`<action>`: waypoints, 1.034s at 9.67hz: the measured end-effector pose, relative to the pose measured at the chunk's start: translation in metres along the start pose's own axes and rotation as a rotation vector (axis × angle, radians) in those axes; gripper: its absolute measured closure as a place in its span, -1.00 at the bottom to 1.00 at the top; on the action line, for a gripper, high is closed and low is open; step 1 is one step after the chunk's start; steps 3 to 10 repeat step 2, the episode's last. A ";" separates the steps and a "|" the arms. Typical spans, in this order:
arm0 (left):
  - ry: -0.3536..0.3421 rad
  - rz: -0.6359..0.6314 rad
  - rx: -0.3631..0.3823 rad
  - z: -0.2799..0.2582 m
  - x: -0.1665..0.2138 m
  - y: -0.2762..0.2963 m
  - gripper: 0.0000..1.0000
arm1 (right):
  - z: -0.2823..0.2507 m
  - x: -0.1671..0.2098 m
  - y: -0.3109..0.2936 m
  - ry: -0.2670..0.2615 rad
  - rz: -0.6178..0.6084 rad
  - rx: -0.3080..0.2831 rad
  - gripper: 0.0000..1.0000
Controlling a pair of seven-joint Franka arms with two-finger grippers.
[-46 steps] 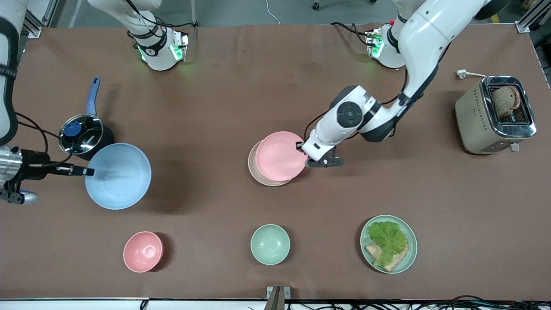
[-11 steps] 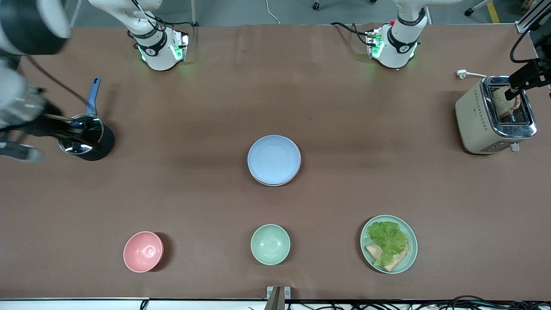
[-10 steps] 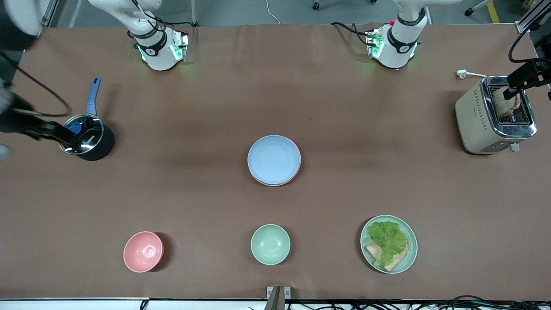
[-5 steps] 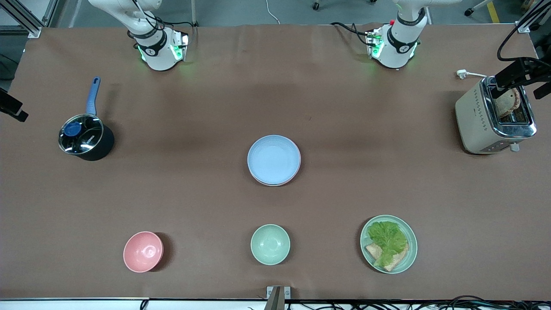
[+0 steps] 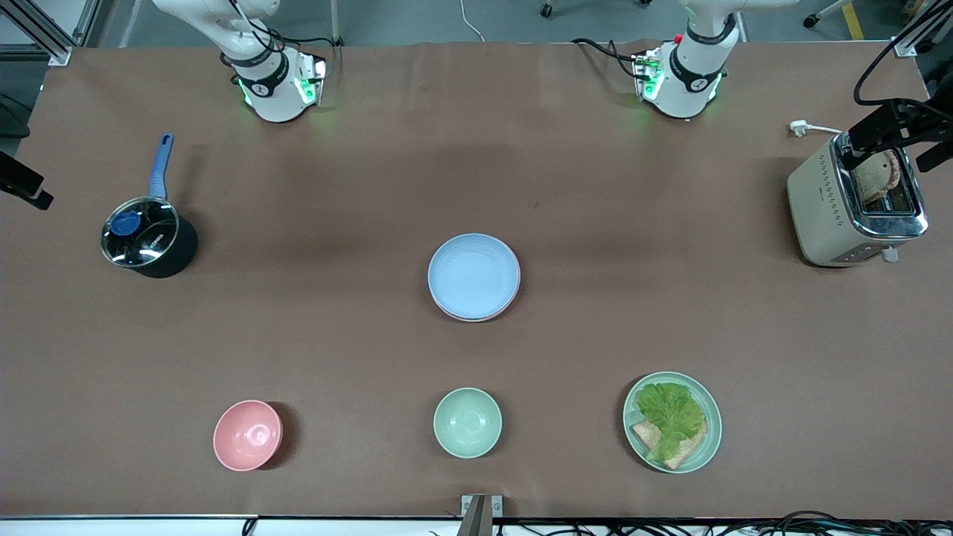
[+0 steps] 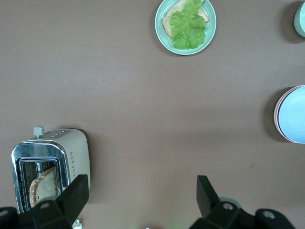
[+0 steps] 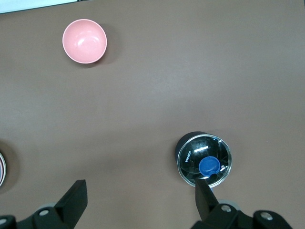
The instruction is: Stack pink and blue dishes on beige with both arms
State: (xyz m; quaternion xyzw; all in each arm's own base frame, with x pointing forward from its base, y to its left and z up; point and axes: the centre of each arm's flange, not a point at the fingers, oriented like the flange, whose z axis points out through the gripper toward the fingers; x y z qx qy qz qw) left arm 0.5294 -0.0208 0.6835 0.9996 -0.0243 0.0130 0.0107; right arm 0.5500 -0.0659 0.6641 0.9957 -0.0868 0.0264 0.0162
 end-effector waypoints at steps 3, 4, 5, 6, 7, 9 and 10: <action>0.000 0.000 0.001 0.000 0.000 0.000 -1.00 | 0.002 0.000 0.008 -0.011 0.016 0.017 -1.00; 0.000 0.000 0.001 0.000 0.000 0.000 -1.00 | 0.002 0.000 0.008 -0.011 0.016 0.017 -1.00; 0.000 0.000 0.001 0.000 0.000 0.000 -1.00 | 0.002 0.000 0.008 -0.011 0.016 0.017 -1.00; 0.000 0.000 0.001 0.000 0.000 0.000 -1.00 | 0.002 0.000 0.008 -0.011 0.016 0.017 -1.00; 0.000 0.000 0.001 0.000 0.000 0.000 -1.00 | 0.002 0.000 0.008 -0.011 0.016 0.017 -1.00; 0.000 0.000 0.001 0.000 0.000 0.000 -1.00 | 0.002 0.000 0.008 -0.011 0.016 0.017 -1.00; 0.000 0.000 0.001 0.000 0.000 0.000 -1.00 | 0.002 0.000 0.008 -0.011 0.016 0.017 -1.00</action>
